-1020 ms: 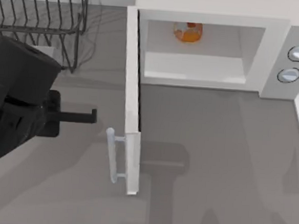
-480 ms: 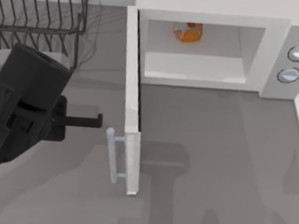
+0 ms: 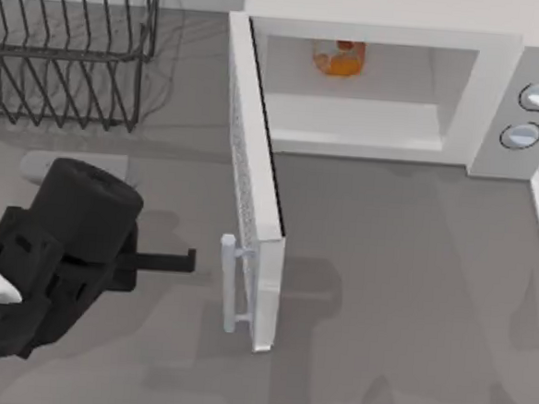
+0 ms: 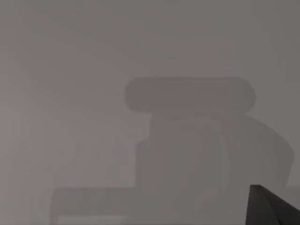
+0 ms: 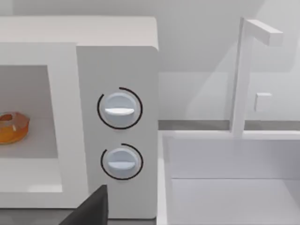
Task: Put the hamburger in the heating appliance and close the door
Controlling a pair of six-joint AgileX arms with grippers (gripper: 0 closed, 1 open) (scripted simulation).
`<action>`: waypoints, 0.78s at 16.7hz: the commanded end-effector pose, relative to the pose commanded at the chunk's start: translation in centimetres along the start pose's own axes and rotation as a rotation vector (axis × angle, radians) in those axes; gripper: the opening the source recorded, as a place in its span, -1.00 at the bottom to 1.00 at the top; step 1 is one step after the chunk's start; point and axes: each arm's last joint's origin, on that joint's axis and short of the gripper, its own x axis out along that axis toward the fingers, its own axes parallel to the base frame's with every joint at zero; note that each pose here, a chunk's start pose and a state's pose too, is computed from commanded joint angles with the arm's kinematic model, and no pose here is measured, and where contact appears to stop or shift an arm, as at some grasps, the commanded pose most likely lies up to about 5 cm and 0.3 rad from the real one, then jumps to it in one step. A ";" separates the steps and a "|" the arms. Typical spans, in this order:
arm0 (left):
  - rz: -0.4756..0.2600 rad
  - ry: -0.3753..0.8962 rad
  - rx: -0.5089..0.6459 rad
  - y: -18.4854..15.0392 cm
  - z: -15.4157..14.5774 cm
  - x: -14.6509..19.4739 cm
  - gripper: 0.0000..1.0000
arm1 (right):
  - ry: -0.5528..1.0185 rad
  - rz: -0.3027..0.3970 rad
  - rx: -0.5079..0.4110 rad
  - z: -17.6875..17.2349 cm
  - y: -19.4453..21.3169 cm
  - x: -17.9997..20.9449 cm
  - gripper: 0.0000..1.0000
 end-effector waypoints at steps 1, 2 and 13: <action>0.005 0.009 0.005 0.1 -0.7 0.4 -1.00 | 0.000 0.000 0.000 0.0 0.0 0.0 1.00; 0.009 0.018 0.010 0.2 -1.2 0.8 -1.00 | 0.000 0.000 0.000 0.0 0.0 0.0 1.00; 0.011 0.030 0.013 -4.9 -0.9 1.1 -1.00 | 0.000 0.000 0.000 0.0 0.0 0.0 1.00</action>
